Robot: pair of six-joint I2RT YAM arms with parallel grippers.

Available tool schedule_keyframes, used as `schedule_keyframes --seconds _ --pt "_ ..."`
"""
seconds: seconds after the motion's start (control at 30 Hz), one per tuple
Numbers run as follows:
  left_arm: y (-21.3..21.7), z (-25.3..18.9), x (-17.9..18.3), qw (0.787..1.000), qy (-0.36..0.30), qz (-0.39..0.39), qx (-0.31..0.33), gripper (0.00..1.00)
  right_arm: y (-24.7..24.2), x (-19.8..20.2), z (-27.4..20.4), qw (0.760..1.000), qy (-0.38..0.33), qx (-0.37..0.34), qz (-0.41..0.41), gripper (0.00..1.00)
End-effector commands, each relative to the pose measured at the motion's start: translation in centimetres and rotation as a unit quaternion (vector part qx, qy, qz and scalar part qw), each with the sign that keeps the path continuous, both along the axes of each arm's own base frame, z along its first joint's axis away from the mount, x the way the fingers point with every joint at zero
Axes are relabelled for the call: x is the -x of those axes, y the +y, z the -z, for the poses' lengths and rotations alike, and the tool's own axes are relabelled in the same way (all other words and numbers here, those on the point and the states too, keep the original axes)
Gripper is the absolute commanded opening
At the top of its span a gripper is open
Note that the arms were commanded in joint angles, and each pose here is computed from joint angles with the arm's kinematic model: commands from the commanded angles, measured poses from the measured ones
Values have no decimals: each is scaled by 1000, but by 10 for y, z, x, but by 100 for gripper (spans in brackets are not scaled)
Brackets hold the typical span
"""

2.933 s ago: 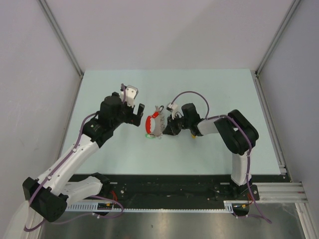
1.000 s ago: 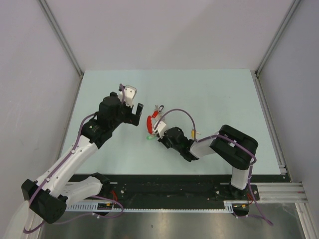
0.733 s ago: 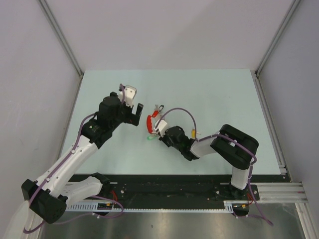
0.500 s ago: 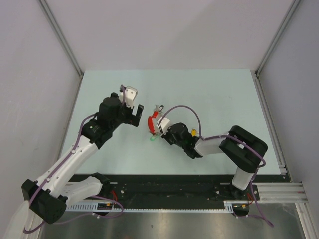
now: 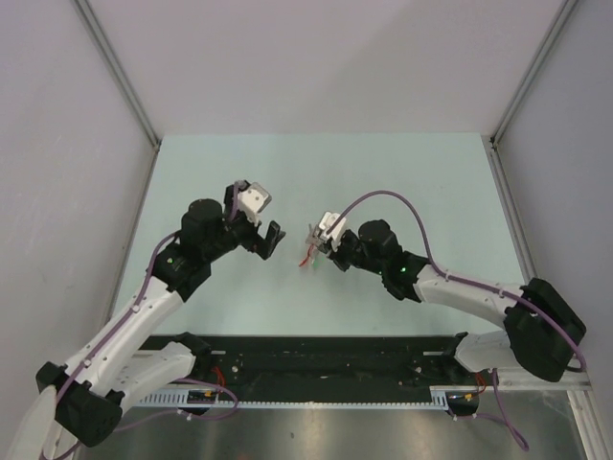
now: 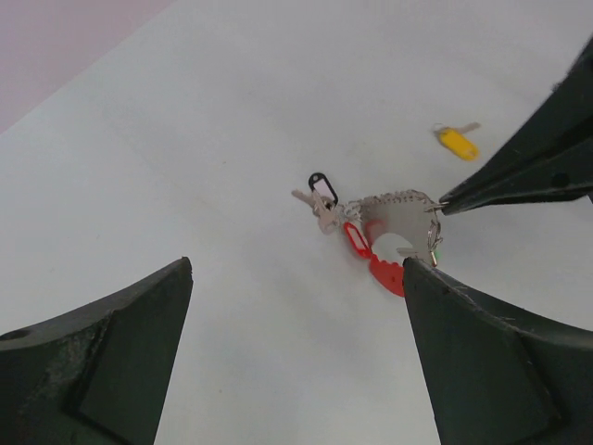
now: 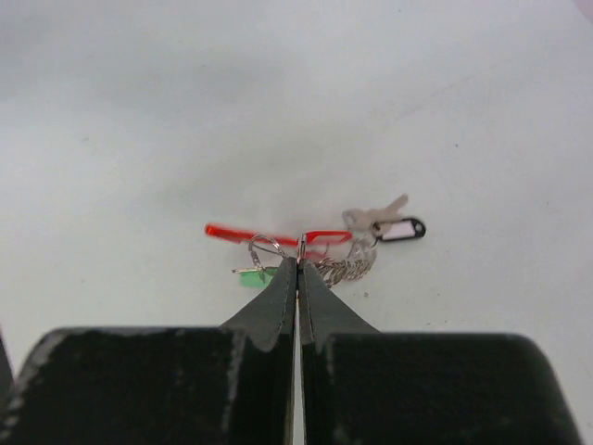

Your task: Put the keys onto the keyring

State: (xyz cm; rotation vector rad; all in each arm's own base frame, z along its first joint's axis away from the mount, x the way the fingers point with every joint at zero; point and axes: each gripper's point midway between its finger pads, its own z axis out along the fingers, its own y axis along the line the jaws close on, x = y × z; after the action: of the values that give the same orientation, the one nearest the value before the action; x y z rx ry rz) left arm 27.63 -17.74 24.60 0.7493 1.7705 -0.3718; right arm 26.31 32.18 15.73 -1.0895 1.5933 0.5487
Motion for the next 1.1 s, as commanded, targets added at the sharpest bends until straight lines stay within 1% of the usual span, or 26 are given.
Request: schedule_keyframes --seconds 0.0,0.07,0.1,0.2,0.27,0.3,0.37,0.4,0.43,0.6,0.73,0.8,0.83,1.07 --pt "-32 -25 27 988 -65 140 29 100 0 30 -39 997 -27 -14 -70 0" --pt "-38 -23 37 980 -80 181 22 100 -1 39 -48 996 -33 -17 -84 0" --pt "-45 -23 47 972 -80 219 27 100 -1 48 -55 994 -37 -22 -98 0" --pt "-55 -17 69 953 -77 293 22 99 2 65 -65 991 -42 -31 -124 0" --pt "-57 -12 74 946 -70 317 14 97 2 76 -73 988 -47 -38 -139 0" --pt "-60 -12 82 939 -67 337 19 96 4 83 -75 986 -45 -41 -153 0" --pt "-63 -10 86 932 -62 356 21 91 4 89 -81 984 -49 -46 -162 0" --pt "-65 -9 89 929 -57 364 22 91 4 91 -80 984 -46 -45 -166 0" --pt "-67 -9 92 926 -57 373 21 88 4 93 -82 983 -47 -46 -169 0" --pt "-80 8 104 916 -32 400 -7 83 6 98 -88 980 -50 -52 -183 0" --pt "-91 13 115 905 -17 426 -3 72 7 101 -90 979 -53 -53 -191 0" --pt "-95 17 117 900 -5 435 -3 68 8 102 -89 978 -51 -52 -195 0" --pt "-97 16 118 899 -2 438 -3 65 7 102 -90 978 -52 -53 -195 0" --pt "-104 25 117 895 24 446 -5 46 8 103 -90 977 -52 -53 -199 0"
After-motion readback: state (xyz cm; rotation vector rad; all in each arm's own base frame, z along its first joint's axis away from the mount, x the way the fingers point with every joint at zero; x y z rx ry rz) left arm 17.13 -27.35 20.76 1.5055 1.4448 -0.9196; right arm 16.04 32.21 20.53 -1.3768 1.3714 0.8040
